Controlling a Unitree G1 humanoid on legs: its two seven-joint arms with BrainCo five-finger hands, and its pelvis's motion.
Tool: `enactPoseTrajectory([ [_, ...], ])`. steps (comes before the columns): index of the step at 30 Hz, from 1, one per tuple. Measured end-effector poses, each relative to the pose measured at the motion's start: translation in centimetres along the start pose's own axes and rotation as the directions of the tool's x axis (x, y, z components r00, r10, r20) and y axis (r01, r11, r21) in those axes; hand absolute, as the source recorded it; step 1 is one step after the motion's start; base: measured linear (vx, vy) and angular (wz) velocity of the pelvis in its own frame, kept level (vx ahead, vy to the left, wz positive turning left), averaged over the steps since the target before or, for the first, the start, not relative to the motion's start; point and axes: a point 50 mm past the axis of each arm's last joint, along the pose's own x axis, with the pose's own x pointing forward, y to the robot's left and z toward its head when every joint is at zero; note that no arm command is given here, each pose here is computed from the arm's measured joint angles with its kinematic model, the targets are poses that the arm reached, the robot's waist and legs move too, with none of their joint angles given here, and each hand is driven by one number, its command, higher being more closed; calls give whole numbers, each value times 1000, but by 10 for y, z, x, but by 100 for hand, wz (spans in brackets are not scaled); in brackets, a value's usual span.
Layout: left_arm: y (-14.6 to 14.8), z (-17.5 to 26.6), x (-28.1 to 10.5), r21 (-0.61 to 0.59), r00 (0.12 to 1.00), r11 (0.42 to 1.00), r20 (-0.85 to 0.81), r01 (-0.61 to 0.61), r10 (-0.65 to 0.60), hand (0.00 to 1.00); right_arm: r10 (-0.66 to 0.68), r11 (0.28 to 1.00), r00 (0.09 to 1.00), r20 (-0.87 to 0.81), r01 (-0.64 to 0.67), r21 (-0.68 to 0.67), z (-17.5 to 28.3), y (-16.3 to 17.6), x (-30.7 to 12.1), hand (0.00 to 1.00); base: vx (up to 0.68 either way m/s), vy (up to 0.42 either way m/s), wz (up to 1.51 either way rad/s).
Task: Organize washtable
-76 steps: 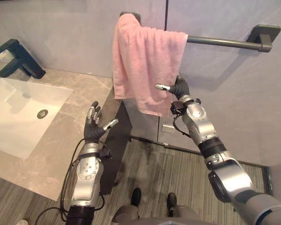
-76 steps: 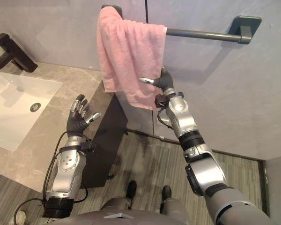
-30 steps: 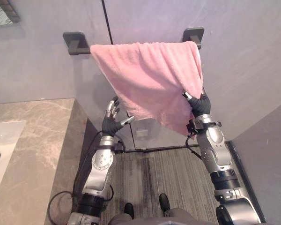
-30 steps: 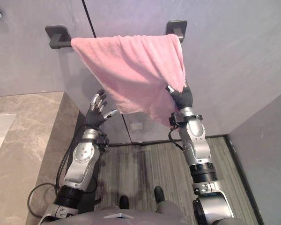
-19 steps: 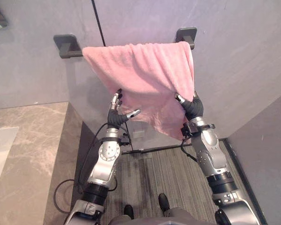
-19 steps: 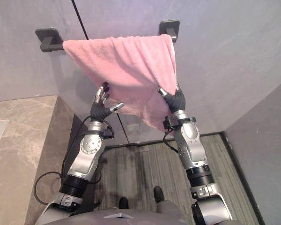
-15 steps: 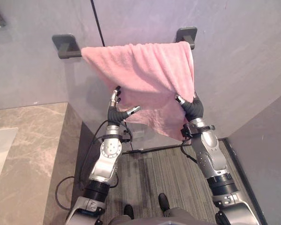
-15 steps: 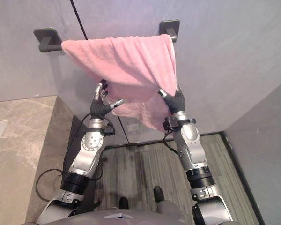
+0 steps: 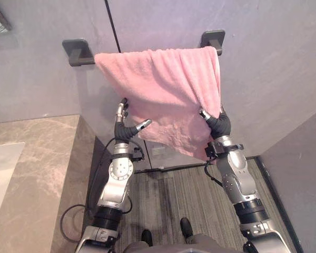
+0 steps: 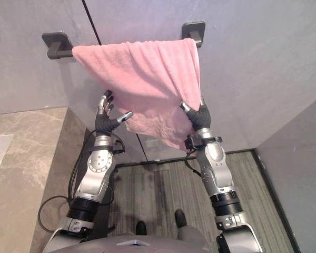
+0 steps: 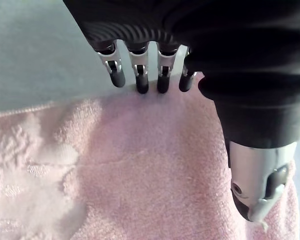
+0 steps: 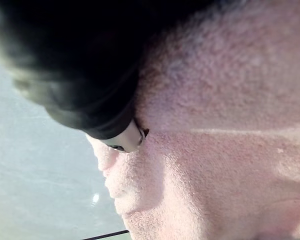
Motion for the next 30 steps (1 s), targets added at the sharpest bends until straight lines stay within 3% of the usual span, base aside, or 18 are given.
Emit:
enactPoseTrajectory([
  [23, -2, -6, 17, -14, 999, 1000, -41, -23, 22, 0, -13, 1000, 1000, 8, 12, 26, -3, 5, -3, 100, 0, -1, 0],
  [24, -4, -4, 19, -22, 999, 999, -33, -23, 23, 100, -6, 1000, 1000, 8, 6, 27, -3, 7, -2, 100, 19, 6, -18],
  [30, -15, 4, 31, -32, 1000, 999, -7, 1, -1, 100, 15, 999, 1000, 6, -15, 30, -4, 12, 0, 100, 26, 4, -12],
])
